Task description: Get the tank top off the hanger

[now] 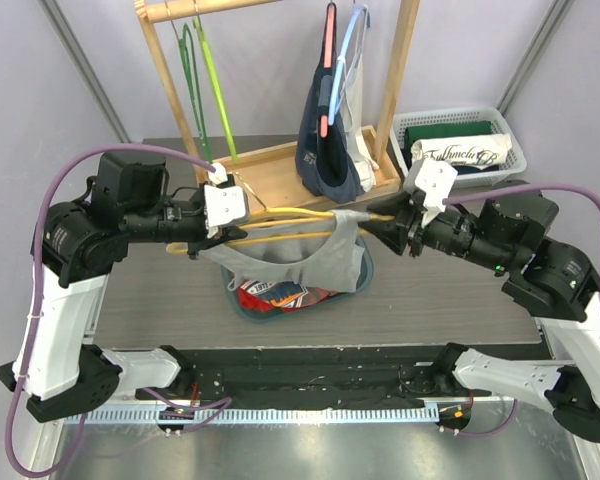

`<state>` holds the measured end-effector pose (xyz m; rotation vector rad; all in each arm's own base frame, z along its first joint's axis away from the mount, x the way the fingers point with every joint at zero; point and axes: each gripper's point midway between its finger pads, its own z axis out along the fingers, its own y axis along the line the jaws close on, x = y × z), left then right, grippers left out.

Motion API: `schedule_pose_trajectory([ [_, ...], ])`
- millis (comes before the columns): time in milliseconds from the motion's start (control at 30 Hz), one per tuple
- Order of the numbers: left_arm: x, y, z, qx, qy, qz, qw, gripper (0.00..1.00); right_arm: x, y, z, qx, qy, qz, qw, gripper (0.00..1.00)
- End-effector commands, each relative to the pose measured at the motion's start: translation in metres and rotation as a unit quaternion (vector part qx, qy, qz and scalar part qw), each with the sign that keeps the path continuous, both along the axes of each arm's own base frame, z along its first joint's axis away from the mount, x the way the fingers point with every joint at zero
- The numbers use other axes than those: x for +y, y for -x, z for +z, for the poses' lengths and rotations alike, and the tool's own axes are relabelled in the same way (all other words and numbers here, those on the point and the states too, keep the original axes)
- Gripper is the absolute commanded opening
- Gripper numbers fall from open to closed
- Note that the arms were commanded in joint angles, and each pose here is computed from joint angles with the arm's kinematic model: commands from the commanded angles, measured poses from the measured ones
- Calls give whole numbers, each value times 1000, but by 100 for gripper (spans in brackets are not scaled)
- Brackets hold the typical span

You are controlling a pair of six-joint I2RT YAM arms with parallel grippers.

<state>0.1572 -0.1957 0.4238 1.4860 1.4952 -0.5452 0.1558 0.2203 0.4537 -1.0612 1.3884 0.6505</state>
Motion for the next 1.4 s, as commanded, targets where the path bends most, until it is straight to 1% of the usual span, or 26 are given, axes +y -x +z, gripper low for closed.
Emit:
schedule_pose_trajectory([
  [0, 1, -19, 35, -55, 49, 48, 996, 0, -22, -65, 28, -41, -81, -184, 979, 60],
  [33, 2, -24, 34, -58, 49, 58, 995, 0, -22, -71, 29, -41, -88, -198, 975, 67],
  [67, 3, -30, 37, -68, 53, 71, 994, 0, -27, -80, 34, -46, -99, -227, 968, 72],
  [100, 6, -35, 35, -72, 49, 86, 992, 0, -25, -88, 30, -44, -93, -239, 966, 80],
  [167, 7, -40, 37, -78, 53, 99, 991, 0, -33, -97, 37, -48, -99, -273, 956, 87],
  [200, 7, -41, 34, -77, 51, 100, 991, 0, -37, -100, 38, -51, -100, -287, 951, 89],
  [300, 7, -44, 28, -75, 45, 105, 991, 0, -49, -99, 49, -61, -127, -310, 940, 90],
  [333, 9, -46, 26, -74, 44, 113, 990, 0, -56, -92, 56, -68, -145, -309, 938, 91],
  [400, 10, -52, 25, -78, 48, 130, 987, 0, -55, -83, 60, -64, -164, -288, 941, 92],
  [433, 13, -59, 18, -74, 41, 150, 985, 0, -53, -79, 56, -60, -165, -278, 944, 93],
  [500, 13, -69, 18, -77, 52, 174, 980, 0, -51, -65, 58, -52, -183, -247, 950, 93],
  [567, 15, -80, 16, -77, 59, 204, 974, 0, -47, -55, 53, -43, -195, -221, 955, 93],
  [633, 14, -83, 14, -72, 62, 213, 972, 0, -33, -49, 45, -22, -211, -185, 959, 91],
  [767, 5, -76, 13, -51, 76, 191, 977, 2, -8, -52, 28, 15, -214, -152, 965, 84],
  [800, 4, -74, 12, -45, 76, 188, 978, 2, 1, -56, 21, 25, -207, -146, 967, 84],
  [867, 3, -68, 11, -39, 76, 179, 980, 3, 13, -57, 19, 33, -220, -125, 967, 82],
  [1000, 1, -52, 17, -28, 89, 150, 984, 4, 26, -71, 18, 31, -230, -128, 964, 81],
  [1233, 5, -42, 15, -20, 90, 143, 985, 6, 41, -84, 30, 26, -247, -122, 961, 77],
  [1333, 6, -39, 14, -21, 90, 141, 986, 6, 44, -84, 31, 30, -251, -116, 961, 70],
  [1367, 7, -38, 13, -21, 89, 139, 986, 6, 45, -84, 31, 32, -252, -116, 960, 65],
])
